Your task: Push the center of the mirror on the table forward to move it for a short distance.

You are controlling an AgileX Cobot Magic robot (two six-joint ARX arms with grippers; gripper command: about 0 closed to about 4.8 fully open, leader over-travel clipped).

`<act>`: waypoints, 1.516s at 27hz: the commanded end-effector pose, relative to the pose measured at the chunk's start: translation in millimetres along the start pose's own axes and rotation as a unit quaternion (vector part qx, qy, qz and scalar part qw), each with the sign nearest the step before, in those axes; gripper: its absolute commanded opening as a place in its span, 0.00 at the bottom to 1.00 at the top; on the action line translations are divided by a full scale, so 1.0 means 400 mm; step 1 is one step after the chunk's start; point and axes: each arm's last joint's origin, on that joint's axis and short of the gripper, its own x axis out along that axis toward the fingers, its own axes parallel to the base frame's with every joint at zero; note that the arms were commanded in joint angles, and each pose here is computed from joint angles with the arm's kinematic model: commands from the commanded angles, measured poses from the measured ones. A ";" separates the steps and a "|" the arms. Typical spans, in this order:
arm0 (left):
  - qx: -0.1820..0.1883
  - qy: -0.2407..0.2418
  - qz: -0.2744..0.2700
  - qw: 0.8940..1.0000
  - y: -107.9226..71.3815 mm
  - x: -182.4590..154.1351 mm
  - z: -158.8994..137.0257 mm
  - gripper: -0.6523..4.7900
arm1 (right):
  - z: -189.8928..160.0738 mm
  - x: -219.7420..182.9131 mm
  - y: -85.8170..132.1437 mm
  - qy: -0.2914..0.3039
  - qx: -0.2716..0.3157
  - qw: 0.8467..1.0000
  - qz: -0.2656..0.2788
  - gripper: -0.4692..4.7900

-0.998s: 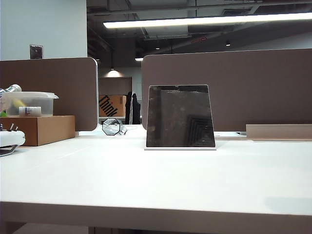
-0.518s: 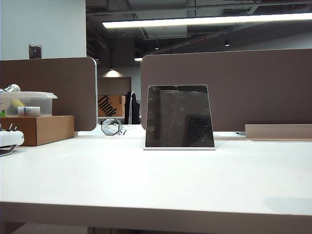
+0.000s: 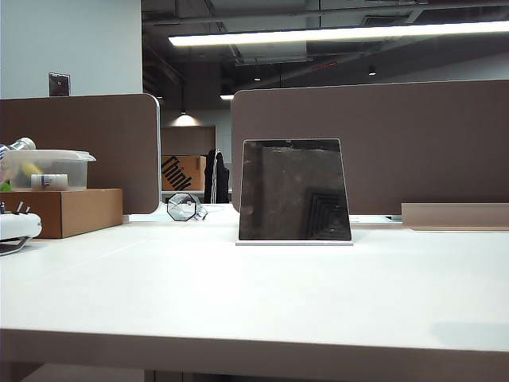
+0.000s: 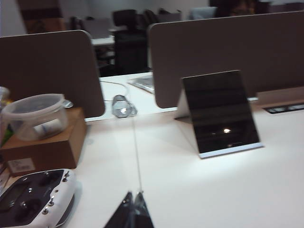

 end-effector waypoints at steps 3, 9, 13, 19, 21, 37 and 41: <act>-0.018 -0.012 0.037 0.999 0.000 0.058 -0.070 0.11 | 0.000 0.001 0.000 -0.005 0.001 1.000 -0.001 0.08; -0.013 0.012 0.061 0.998 0.013 0.095 -0.152 0.11 | 0.000 0.001 0.000 -0.005 0.001 1.000 -0.001 0.08; -0.014 0.043 0.089 0.995 0.023 0.109 -0.206 0.11 | 0.000 0.001 0.000 -0.005 0.001 1.000 -0.001 0.08; -0.013 0.056 0.055 0.997 0.024 0.124 -0.259 0.11 | 0.000 0.001 0.000 -0.005 0.001 1.000 -0.001 0.08; -0.010 0.061 0.056 0.997 0.025 0.126 -0.271 0.11 | 0.000 0.001 0.000 -0.005 0.001 1.000 -0.001 0.08; 0.006 0.015 0.062 0.998 0.027 0.141 -0.311 0.11 | 0.000 0.001 0.000 -0.005 0.001 1.000 -0.001 0.08; 0.006 0.016 0.061 0.998 0.027 0.141 -0.311 0.11 | 0.000 0.001 0.000 -0.005 0.001 1.000 -0.001 0.08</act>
